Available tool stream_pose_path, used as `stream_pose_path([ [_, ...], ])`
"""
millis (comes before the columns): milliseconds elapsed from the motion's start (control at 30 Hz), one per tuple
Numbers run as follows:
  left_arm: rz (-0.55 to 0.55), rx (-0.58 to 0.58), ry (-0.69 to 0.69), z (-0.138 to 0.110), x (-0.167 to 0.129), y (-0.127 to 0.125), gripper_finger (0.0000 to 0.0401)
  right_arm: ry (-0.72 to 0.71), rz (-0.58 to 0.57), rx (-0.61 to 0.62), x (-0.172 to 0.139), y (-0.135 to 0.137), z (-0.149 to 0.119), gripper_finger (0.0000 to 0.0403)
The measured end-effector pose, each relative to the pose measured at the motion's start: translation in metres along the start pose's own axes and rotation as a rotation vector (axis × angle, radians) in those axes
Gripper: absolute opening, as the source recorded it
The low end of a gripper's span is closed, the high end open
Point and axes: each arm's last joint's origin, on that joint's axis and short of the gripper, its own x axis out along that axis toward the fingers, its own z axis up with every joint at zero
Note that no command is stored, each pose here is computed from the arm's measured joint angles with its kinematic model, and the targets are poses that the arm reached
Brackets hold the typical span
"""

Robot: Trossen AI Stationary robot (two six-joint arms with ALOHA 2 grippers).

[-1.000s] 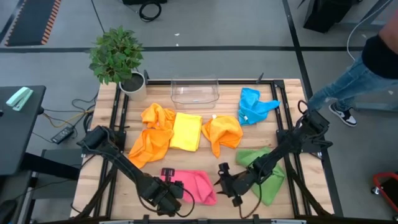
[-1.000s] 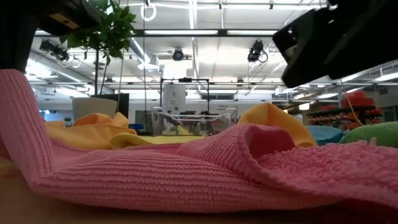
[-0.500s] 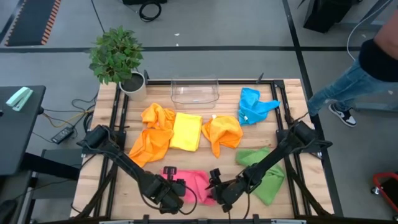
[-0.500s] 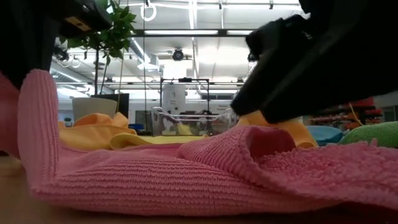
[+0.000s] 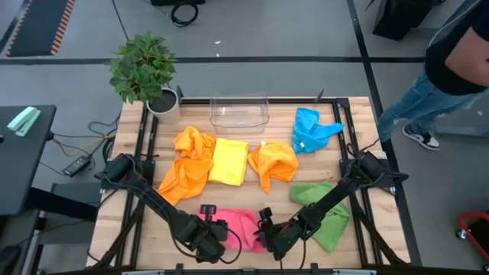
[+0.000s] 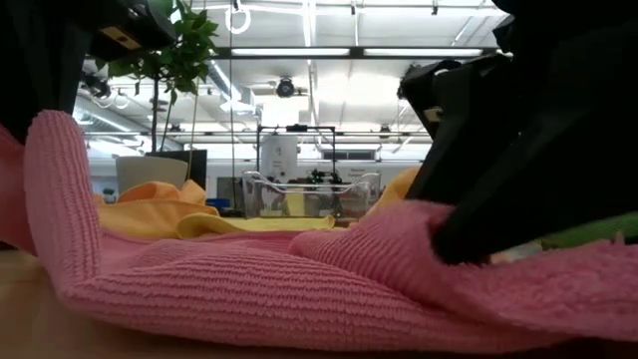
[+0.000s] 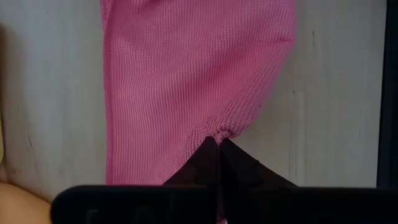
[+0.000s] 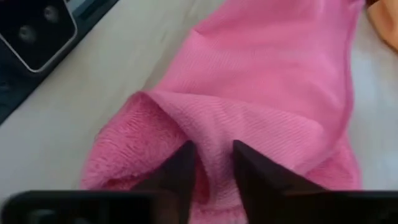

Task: Fold microfiber towels
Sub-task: Fold the pink microfiber cloth

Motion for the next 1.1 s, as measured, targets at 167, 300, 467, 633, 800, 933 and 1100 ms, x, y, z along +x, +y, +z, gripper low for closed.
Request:
stream_pose_path([
  [167,0.002,-0.002,0.003,0.0,-0.001,0.001,0.0007,-0.015,-0.01,0.006,-0.018,-0.005,0.012,0.0011],
  [300,0.014,-0.016,-0.022,-0.003,-0.022,0.008,0.0006,0.035,-0.079,-0.02,-0.046,-0.015,0.02,0.0007],
  [467,0.049,-0.097,-0.163,-0.004,-0.071,0.029,0.0006,0.213,-0.155,-0.046,-0.072,-0.03,0.008,0.0006],
  [633,0.038,-0.192,-0.296,-0.005,-0.112,0.054,0.0006,0.268,-0.241,-0.027,-0.084,-0.04,-0.009,0.0005],
  [800,0.017,-0.234,-0.337,-0.005,-0.129,0.069,0.0005,0.226,-0.261,0.124,-0.094,-0.048,-0.007,0.0016],
  [933,0.006,-0.253,-0.341,-0.003,-0.131,0.074,0.0007,0.176,-0.228,0.212,-0.109,-0.053,0.003,0.007],
  [1100,-0.03,-0.266,-0.332,0.001,-0.13,0.078,0.0005,0.17,-0.112,0.358,-0.135,-0.061,0.01,0.0154],
])
